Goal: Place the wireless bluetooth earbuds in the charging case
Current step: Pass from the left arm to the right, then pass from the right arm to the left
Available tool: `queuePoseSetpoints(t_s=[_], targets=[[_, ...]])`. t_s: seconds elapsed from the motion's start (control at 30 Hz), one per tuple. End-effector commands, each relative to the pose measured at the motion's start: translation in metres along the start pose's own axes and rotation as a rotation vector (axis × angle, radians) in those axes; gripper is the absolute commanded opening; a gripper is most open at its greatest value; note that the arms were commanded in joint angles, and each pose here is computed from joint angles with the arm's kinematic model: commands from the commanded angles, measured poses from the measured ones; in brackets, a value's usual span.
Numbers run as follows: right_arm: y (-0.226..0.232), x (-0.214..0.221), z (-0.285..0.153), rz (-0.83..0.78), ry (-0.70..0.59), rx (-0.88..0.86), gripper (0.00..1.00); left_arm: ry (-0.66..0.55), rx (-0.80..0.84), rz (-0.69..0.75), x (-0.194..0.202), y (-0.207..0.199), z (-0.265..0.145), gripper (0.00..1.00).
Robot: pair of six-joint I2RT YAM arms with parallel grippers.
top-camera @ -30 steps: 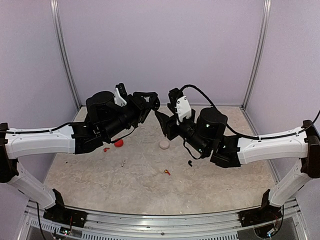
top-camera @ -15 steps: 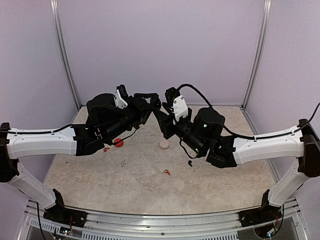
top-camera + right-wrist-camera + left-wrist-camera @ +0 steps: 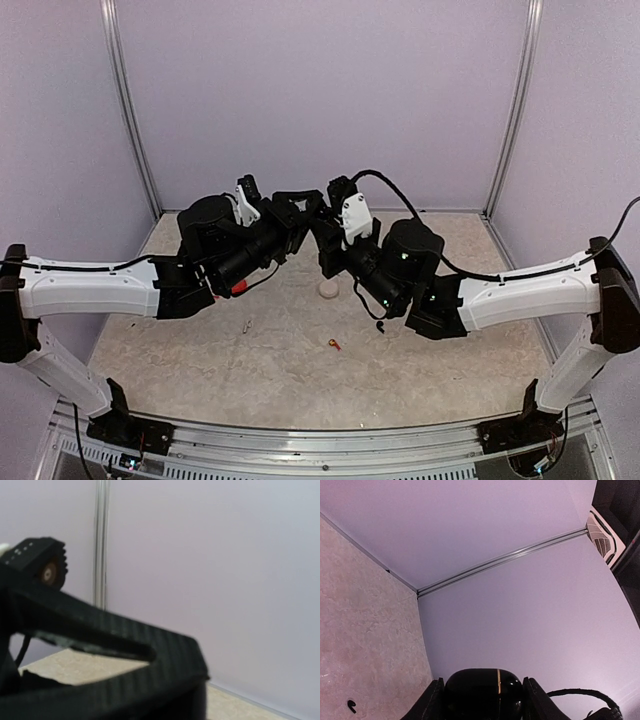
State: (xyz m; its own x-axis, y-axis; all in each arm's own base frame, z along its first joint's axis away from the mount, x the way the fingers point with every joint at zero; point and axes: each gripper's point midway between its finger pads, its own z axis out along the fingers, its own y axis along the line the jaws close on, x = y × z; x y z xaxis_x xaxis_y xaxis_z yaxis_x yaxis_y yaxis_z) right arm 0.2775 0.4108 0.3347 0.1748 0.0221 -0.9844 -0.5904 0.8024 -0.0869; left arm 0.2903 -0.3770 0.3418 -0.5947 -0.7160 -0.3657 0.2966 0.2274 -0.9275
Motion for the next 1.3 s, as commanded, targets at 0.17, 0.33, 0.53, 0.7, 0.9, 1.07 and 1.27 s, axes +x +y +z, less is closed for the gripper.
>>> queuePoseSetpoints(t_s=[0.17,0.33,0.53,0.7,0.9,1.07,1.27], targets=[[-0.015,-0.028,-0.013,0.015,-0.069,0.041,0.1,-0.027,-0.002,0.054,-0.003,0.001,-0.008,0.69],[-0.014,-0.039,-0.026,0.029,-0.077,-0.023,0.1,-0.04,0.031,0.15,-0.014,-0.017,-0.018,0.99],[-0.005,-0.052,-0.049,0.039,-0.033,-0.214,0.1,-0.006,0.1,0.434,-0.024,-0.038,-0.036,0.99],[0.007,-0.055,-0.081,0.004,0.057,-0.436,0.12,0.132,0.238,0.756,-0.015,-0.052,-0.059,0.99],[0.014,-0.054,-0.12,-0.023,0.143,-0.602,0.14,0.297,0.351,0.977,0.017,-0.056,-0.076,0.99],[0.018,-0.041,-0.143,-0.028,0.229,-0.687,0.13,0.416,0.473,1.116,0.053,-0.052,-0.095,0.91],[0.034,-0.018,-0.157,0.014,0.331,-0.796,0.13,0.528,0.621,1.184,0.09,-0.055,-0.112,0.78]])
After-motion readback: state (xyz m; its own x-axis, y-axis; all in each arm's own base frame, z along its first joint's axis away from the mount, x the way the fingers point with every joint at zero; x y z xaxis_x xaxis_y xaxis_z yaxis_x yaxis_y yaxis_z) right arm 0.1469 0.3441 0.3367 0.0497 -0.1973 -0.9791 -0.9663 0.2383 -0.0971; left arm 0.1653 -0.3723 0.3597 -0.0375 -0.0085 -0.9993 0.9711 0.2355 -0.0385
